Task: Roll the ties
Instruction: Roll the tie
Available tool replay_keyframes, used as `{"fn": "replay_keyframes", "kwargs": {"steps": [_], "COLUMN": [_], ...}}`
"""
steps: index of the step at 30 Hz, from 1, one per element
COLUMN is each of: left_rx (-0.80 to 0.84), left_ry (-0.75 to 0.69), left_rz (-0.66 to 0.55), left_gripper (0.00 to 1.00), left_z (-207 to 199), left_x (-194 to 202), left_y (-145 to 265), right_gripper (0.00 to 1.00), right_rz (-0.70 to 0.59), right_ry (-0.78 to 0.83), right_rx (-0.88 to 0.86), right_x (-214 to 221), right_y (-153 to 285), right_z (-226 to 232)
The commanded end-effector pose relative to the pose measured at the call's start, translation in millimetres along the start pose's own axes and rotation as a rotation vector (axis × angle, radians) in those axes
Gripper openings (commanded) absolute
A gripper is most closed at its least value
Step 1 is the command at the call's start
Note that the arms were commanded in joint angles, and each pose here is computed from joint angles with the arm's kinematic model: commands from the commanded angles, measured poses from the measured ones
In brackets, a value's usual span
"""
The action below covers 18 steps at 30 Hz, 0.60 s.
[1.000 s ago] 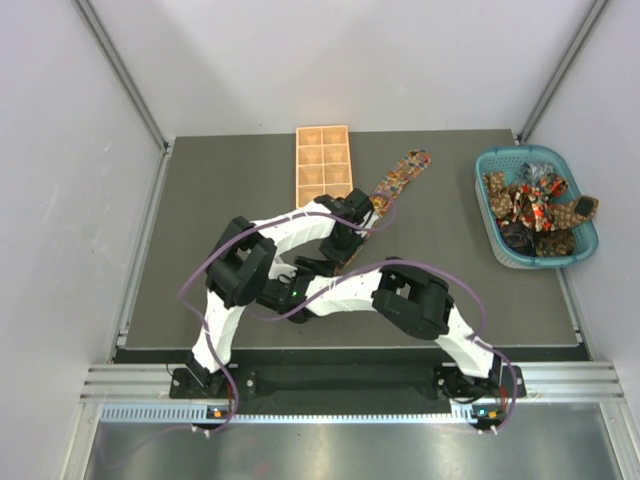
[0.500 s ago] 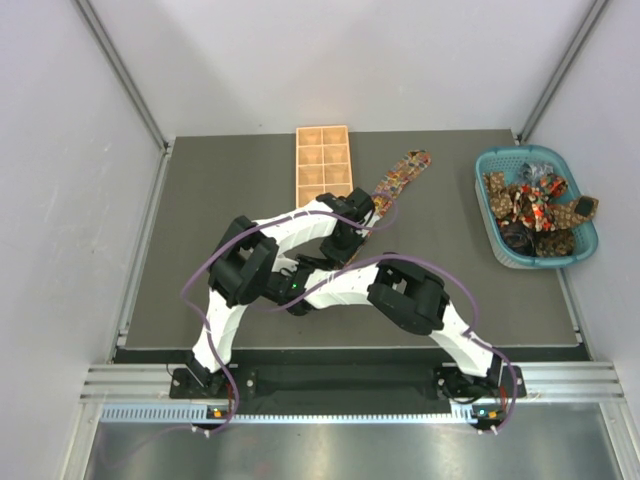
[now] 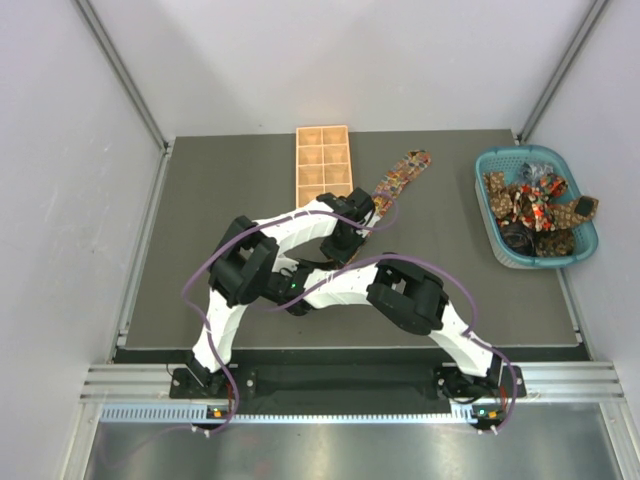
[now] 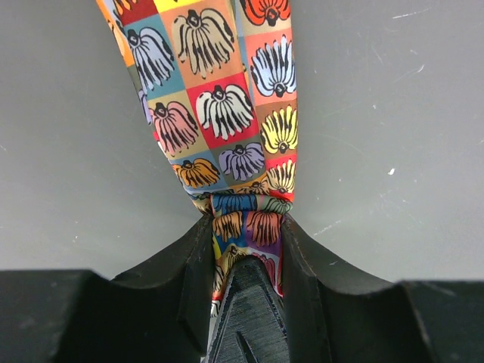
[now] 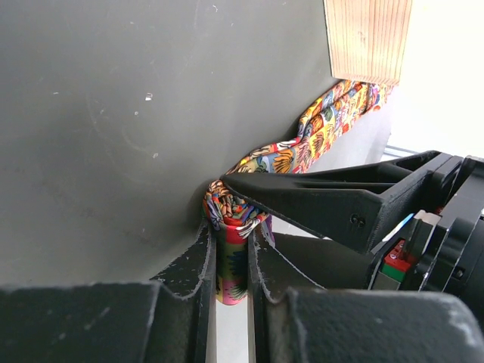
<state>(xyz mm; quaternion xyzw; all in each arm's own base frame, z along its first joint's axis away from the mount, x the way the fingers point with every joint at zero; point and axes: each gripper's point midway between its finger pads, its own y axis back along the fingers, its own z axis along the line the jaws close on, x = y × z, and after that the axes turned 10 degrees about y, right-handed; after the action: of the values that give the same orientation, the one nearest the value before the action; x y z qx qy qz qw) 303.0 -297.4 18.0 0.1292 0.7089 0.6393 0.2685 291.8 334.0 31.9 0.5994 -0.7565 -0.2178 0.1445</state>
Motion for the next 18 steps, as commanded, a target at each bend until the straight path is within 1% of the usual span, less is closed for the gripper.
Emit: {"fn": "replay_keyframes", "kwargs": {"steps": [1, 2, 5, 7, 8, 9, 10, 11, 12, 13, 14, 15, 17, 18], "left_rx": [0.095, 0.101, 0.110, 0.119, 0.118, 0.131, 0.148, 0.182, 0.201, 0.220, 0.234, 0.238, 0.225, 0.210], "left_ry": [-0.012, -0.012, -0.004, 0.002, 0.007, 0.014, 0.018, 0.021, 0.041, 0.063, 0.083, 0.118, 0.188, 0.234], "left_rz": [0.311, 0.283, 0.227, 0.171, 0.153, 0.090, 0.047, -0.006, -0.087, -0.125, -0.163, -0.237, -0.298, -0.357], "left_gripper": [0.40, 0.41, 0.49, 0.55, 0.56, 0.59, 0.64, 0.67, 0.69, 0.73, 0.74, 0.75, 0.76, 0.77], "left_z": [-29, -31, -34, -35, -34, -35, -36, -40, -36, -34, -30, -16, 1, 20], "left_x": [76, 67, 50, 30, 24, 5, -6, -19, -37, -46, -53, -65, -72, -73], "left_y": [-5, -1, 5, 14, 20, 34, 44, 55, 78, 89, 101, 121, 136, 146], "right_gripper": [0.00, 0.00, 0.00, 0.00, 0.00, 0.00, 0.00, 0.00, 0.00, 0.00, 0.00, 0.00, 0.00, 0.00], "right_rz": [0.035, 0.030, 0.013, 0.007, 0.006, 0.006, 0.002, -0.001, -0.005, -0.008, -0.011, -0.016, -0.029, -0.038], "right_ry": [0.002, 0.003, -0.001, 0.006, 0.007, 0.007, 0.010, 0.010, 0.009, 0.007, 0.005, -0.003, -0.013, -0.016], "right_rx": [-0.108, -0.109, -0.115, -0.121, -0.120, -0.120, -0.121, -0.119, -0.118, -0.117, -0.118, -0.121, -0.135, -0.136], "right_x": [14, 12, 7, 6, 5, 5, 4, 3, 2, 1, 0, -1, -3, -4], "right_y": [-14, -12, -8, -7, -6, -6, -5, -4, -3, -2, -1, 1, 3, 5], "right_z": [24, 24, 24, 25, 25, 25, 27, 26, 26, 24, 23, 20, 20, 16]}}
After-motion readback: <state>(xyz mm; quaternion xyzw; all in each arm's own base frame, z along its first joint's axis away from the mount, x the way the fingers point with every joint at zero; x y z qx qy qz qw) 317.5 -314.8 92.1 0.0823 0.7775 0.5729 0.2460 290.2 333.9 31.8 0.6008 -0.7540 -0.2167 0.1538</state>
